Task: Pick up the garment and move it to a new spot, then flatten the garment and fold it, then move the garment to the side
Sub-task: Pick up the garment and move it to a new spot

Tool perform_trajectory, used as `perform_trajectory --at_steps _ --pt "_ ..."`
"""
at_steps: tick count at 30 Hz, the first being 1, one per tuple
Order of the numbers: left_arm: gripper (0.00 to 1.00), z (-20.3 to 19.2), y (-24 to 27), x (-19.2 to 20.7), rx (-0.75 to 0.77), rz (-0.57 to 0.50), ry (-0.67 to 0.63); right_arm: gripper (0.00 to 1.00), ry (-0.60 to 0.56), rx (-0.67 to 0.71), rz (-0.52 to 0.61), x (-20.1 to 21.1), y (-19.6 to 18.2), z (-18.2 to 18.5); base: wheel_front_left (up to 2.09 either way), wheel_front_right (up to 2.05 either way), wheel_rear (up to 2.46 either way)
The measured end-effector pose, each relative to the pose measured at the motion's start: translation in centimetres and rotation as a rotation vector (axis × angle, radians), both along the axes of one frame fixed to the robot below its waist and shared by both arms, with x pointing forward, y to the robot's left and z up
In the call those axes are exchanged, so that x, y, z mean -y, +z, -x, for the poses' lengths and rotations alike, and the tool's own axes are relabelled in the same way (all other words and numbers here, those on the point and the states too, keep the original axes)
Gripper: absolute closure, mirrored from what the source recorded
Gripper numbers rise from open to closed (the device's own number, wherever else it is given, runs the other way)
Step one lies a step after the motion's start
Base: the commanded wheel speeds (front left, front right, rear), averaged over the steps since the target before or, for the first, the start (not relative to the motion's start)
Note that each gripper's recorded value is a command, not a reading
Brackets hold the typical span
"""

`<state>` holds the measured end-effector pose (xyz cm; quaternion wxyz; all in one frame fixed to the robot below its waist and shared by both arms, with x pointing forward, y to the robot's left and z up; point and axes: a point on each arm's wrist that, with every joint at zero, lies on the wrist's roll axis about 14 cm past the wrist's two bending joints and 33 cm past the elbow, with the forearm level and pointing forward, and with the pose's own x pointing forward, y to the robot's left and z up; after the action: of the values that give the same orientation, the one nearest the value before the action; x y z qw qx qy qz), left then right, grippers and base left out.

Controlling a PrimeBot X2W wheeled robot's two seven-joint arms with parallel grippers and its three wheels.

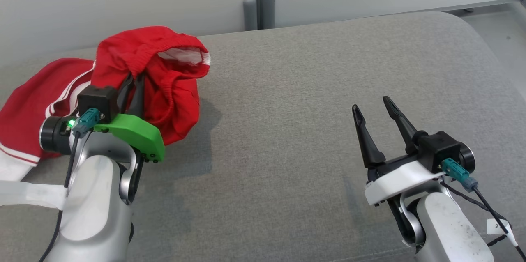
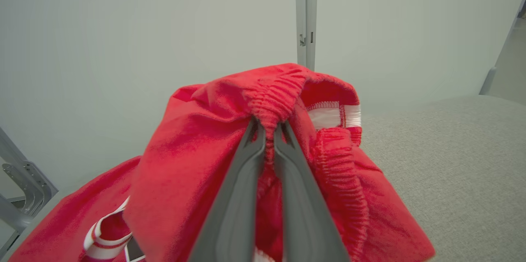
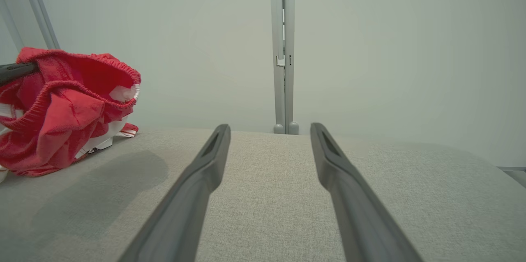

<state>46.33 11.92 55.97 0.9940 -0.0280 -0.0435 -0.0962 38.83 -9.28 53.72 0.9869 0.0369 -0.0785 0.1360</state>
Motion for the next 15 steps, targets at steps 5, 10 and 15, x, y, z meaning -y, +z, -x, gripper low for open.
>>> perform_trajectory --at_steps 5,10,15 --pt "1.0 -0.3 -1.6 4.3 -0.071 -0.036 -0.11 0.0 -0.074 -0.004 0.0 2.3 -0.1 1.0 0.0 0.0 0.0" --pt "1.0 -0.5 -4.2 7.5 -0.176 -0.053 -0.18 0.0 -0.148 -0.001 0.002 4.6 0.0 1.7 0.0 0.0 0.0" --pt "1.0 -0.6 -6.2 10.6 -0.239 -0.066 -0.248 0.0 -0.203 -0.017 0.007 6.4 -0.4 2.5 0.0 0.0 0.0"
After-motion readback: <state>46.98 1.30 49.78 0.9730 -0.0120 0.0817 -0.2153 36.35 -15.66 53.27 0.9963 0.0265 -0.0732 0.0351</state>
